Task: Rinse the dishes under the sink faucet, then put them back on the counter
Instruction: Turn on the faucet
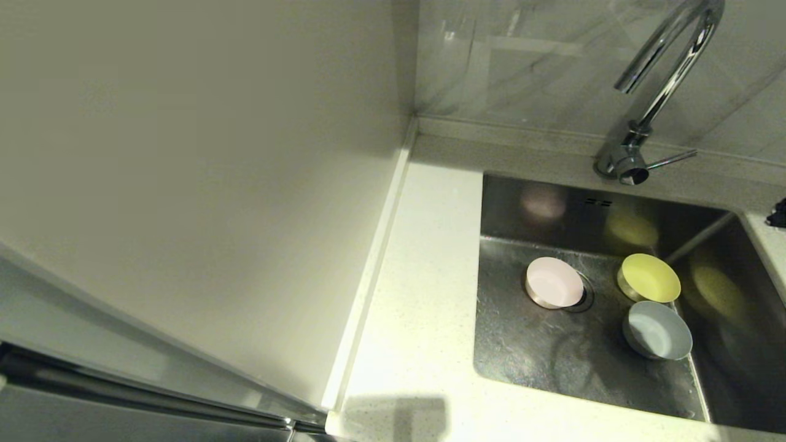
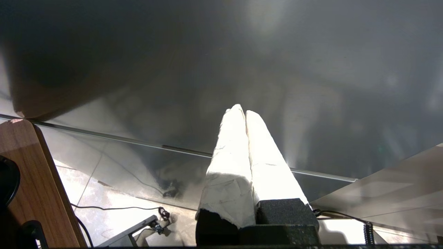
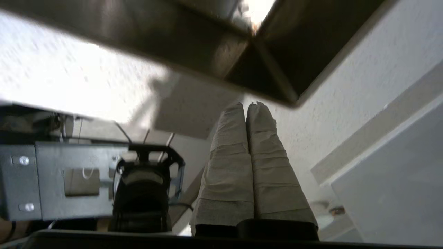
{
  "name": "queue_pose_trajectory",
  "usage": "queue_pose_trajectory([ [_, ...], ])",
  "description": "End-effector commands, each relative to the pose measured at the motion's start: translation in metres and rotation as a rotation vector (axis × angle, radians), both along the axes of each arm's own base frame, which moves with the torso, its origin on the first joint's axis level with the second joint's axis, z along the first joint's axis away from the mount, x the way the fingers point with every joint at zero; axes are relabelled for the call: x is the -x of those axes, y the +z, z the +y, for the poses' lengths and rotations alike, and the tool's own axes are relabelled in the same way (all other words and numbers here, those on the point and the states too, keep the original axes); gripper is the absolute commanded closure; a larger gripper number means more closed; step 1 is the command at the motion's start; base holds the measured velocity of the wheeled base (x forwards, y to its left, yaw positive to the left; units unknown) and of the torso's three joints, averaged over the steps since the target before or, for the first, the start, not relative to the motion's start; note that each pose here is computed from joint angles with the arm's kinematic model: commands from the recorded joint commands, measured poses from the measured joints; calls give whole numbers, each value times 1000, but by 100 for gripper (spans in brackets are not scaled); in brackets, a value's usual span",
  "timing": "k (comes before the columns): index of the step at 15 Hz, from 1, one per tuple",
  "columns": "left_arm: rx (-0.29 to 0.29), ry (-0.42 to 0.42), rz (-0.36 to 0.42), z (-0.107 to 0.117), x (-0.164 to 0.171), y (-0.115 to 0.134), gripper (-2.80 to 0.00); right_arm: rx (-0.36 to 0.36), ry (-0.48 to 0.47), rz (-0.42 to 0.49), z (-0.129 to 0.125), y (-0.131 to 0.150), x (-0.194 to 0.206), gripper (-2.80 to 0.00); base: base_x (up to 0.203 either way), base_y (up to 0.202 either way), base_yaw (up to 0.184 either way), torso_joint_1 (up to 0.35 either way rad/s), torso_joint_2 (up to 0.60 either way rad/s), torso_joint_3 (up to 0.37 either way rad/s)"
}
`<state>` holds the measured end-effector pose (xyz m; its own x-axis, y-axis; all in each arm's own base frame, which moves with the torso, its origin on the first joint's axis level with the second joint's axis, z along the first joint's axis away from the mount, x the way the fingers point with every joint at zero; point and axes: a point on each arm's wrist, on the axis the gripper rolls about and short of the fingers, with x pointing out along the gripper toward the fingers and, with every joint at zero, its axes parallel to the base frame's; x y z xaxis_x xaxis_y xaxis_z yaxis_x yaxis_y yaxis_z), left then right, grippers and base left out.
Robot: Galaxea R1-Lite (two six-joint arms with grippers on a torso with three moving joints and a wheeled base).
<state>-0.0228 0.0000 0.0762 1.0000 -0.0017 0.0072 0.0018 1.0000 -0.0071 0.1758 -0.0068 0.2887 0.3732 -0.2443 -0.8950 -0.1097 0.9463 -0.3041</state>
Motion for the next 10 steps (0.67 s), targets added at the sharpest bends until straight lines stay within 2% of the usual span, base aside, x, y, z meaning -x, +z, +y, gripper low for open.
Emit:
queue_pose_trajectory([
  [1,1,0,3,0,0,-1,0,-3,29,-108,8,-4,-26,0,0,0,0,0,0,0],
  [5,1,0,3,0,0,-1,0,-74,38,-607,25,-3,-87,0,0,0,0,0,0,0],
  [7,1,0,3,0,0,-1,0,-121,23,-757,31,-4,-115,0,0,0,0,0,0,0],
  [10,1,0,3,0,0,-1,0,-182,-36,-908,29,22,-129,0,0,0,0,0,0,0],
])
